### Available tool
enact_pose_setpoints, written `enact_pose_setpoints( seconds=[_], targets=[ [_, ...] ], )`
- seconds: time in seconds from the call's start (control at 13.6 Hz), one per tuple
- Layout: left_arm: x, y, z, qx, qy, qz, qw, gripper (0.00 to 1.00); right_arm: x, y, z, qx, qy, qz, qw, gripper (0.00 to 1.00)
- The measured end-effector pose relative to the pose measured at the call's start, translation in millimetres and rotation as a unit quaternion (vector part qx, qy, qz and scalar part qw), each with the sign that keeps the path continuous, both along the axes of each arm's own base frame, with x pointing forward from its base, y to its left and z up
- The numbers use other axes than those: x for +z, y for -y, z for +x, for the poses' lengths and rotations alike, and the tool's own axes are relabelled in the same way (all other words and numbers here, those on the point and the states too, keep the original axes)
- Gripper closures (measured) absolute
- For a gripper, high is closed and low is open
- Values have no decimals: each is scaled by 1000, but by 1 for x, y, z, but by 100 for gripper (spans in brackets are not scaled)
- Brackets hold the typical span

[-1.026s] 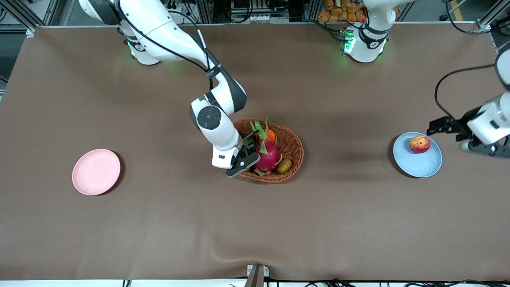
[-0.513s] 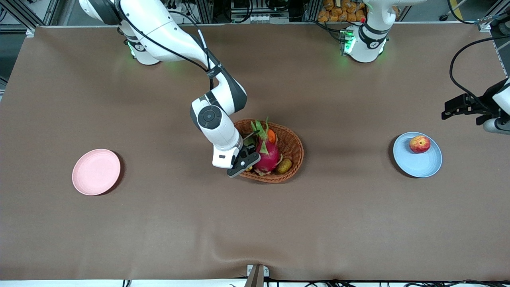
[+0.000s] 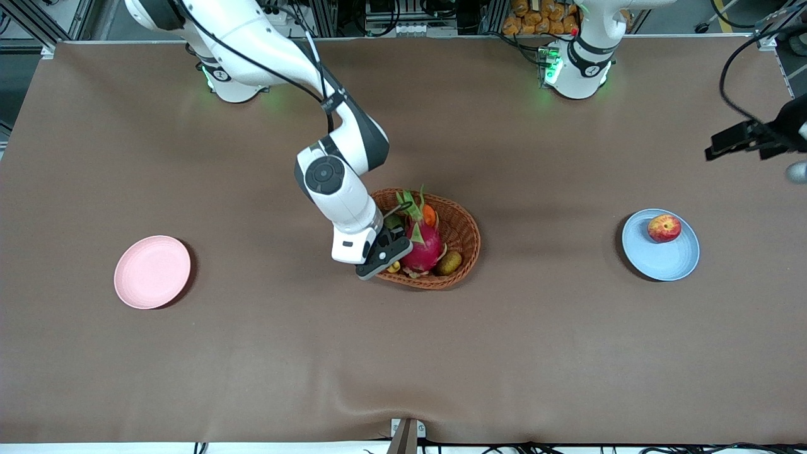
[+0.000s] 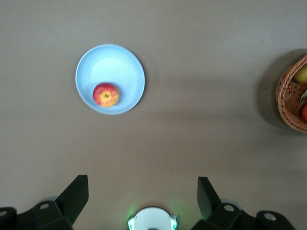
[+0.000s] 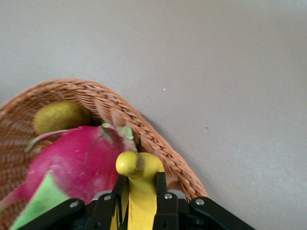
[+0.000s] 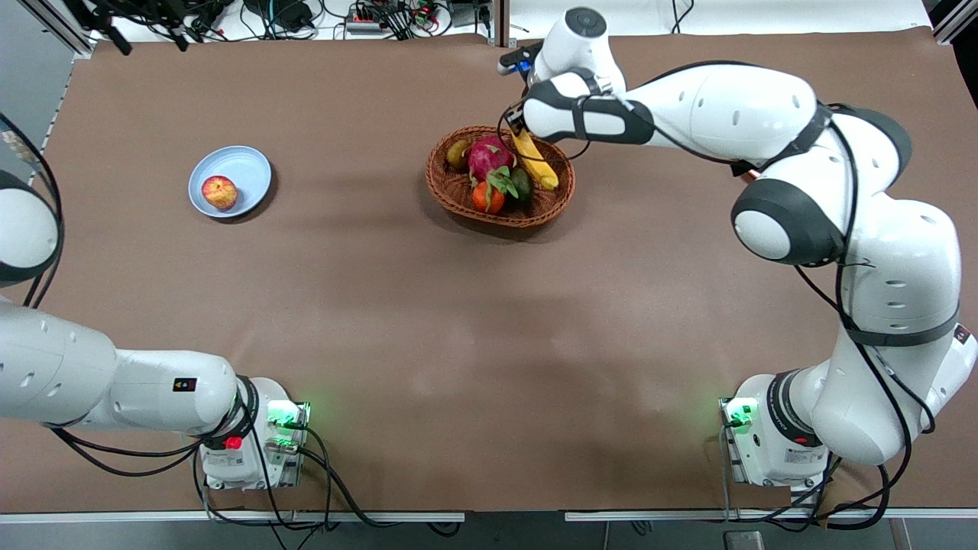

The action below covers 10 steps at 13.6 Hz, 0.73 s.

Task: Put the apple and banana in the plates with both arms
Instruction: 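Close the right gripper on the banana while the left gripper withdraws, then lift the banana with the right gripper and carry it to the pink plate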

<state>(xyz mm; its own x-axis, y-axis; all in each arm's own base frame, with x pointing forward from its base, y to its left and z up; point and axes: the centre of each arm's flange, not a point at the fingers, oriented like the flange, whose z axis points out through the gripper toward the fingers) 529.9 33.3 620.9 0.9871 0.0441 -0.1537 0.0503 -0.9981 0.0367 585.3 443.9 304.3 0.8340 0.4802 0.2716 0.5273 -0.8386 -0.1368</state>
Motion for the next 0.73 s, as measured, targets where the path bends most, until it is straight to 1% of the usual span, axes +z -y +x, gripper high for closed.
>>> enact_pose_setpoints(
  seconds=[0.15, 0.29, 0.44, 0.51, 0.66, 0.73],
  targets=[
    [17, -2, -19, 3, -1, -2, 1000, 0, 30, 4, -1, 0, -2, 1, 1000, 73],
    [28, -2, -26, 3, 8, -2, 1000, 0, 50, 16, 4, -7, -4, 2, 1000, 73],
    [34, -1, -26, 2, 16, -1, 1000, 0, 59, 34, 14, -19, -6, 0, 1000, 73],
    [36, 1, -25, 1, 20, -1, 1000, 0, 62, 47, 20, -28, -13, -3, 1000, 73],
    [36, 3, -21, 0, 27, -3, 1000, 0, 70, 84, 38, -54, -22, -8, 998, 73],
    [34, 3, -19, 0, 30, -3, 1000, 0, 74, 114, 51, -76, -24, -9, 997, 73]
  ],
)
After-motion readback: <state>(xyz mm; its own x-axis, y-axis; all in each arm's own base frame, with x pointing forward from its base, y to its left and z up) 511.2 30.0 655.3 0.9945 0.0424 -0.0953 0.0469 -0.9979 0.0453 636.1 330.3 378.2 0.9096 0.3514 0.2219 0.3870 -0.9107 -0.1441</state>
